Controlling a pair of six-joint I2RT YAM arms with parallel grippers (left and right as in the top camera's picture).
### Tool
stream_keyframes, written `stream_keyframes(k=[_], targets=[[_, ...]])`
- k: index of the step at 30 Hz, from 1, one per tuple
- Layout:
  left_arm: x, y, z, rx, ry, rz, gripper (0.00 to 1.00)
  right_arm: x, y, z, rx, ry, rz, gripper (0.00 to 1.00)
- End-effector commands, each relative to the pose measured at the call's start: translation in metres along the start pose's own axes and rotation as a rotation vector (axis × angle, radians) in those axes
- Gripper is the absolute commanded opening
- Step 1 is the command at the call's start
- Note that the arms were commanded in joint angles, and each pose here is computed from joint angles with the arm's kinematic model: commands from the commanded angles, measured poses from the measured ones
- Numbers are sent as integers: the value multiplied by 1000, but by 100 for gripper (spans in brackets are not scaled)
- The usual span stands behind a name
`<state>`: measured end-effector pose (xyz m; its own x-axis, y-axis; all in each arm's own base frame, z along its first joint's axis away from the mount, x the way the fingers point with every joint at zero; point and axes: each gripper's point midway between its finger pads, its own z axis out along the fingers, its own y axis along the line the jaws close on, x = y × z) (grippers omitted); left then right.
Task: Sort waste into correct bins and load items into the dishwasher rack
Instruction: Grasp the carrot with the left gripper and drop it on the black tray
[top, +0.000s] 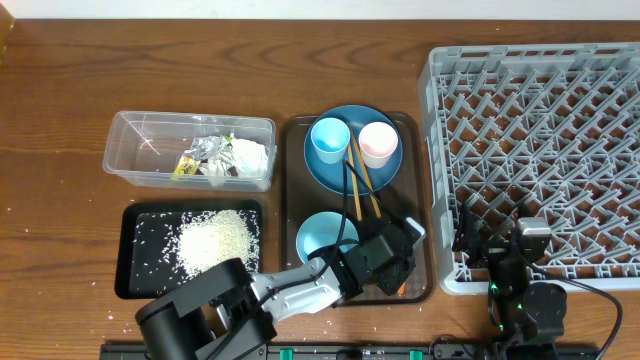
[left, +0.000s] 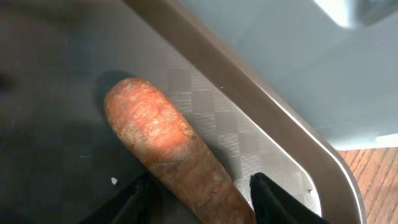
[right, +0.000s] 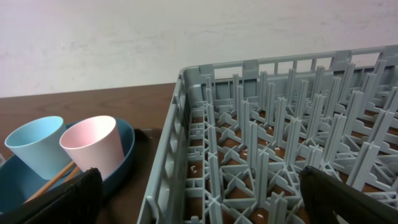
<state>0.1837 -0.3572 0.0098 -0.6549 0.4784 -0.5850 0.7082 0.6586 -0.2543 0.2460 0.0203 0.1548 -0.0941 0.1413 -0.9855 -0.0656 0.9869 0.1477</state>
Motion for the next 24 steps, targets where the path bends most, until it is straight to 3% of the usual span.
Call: stream_keyframes(k=[1,7,24], targets=[[-3,-1,3,-5,-2,11,50,2,2,0,-8,7,10,99],[-4,13,1,-84,-12,43,44,2,2,0,-8,7,10,99],[4,17,-10,-107,37,75,42,2,2,0,-8,7,10,99]])
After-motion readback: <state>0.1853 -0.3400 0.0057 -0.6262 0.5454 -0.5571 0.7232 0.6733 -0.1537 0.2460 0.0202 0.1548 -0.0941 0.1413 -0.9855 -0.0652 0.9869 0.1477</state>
